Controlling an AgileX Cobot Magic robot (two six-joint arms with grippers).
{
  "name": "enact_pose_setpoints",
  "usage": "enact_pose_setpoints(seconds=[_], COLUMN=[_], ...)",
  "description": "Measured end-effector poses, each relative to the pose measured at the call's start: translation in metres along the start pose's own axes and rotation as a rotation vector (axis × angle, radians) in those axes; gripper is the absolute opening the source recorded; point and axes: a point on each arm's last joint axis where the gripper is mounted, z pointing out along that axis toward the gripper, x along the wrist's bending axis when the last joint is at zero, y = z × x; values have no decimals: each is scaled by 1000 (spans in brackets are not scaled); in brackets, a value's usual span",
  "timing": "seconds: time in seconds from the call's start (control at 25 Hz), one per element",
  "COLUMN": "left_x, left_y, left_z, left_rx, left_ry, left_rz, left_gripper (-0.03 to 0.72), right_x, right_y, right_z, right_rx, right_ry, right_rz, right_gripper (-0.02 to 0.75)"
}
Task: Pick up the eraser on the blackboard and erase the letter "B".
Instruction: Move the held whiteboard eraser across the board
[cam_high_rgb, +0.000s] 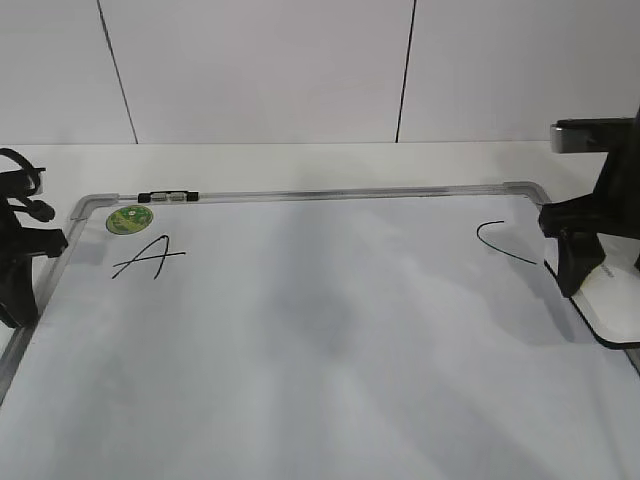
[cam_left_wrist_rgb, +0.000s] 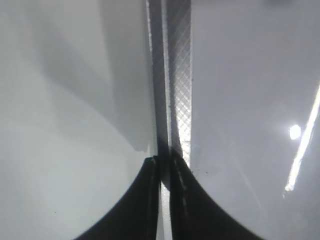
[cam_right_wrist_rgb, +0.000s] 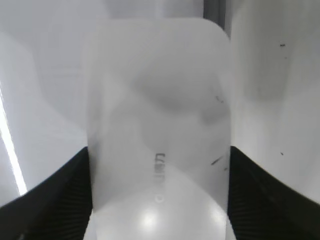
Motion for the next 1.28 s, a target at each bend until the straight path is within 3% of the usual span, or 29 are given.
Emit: enact_pose_setpoints(seconds=[0.76,1.28], left_x=[0,0], left_y=[0,0], left_z=[0,0], left_rx=[3,5], left_ry=[-1,-5], left_rz=[0,-2], left_gripper=[13,13], right_x=[1,-3], right_y=[21,-13], right_z=[21,34], right_rx=[-112,-269], right_ry=[-5,6], right_rz=[-16,-40], right_gripper=[567,566])
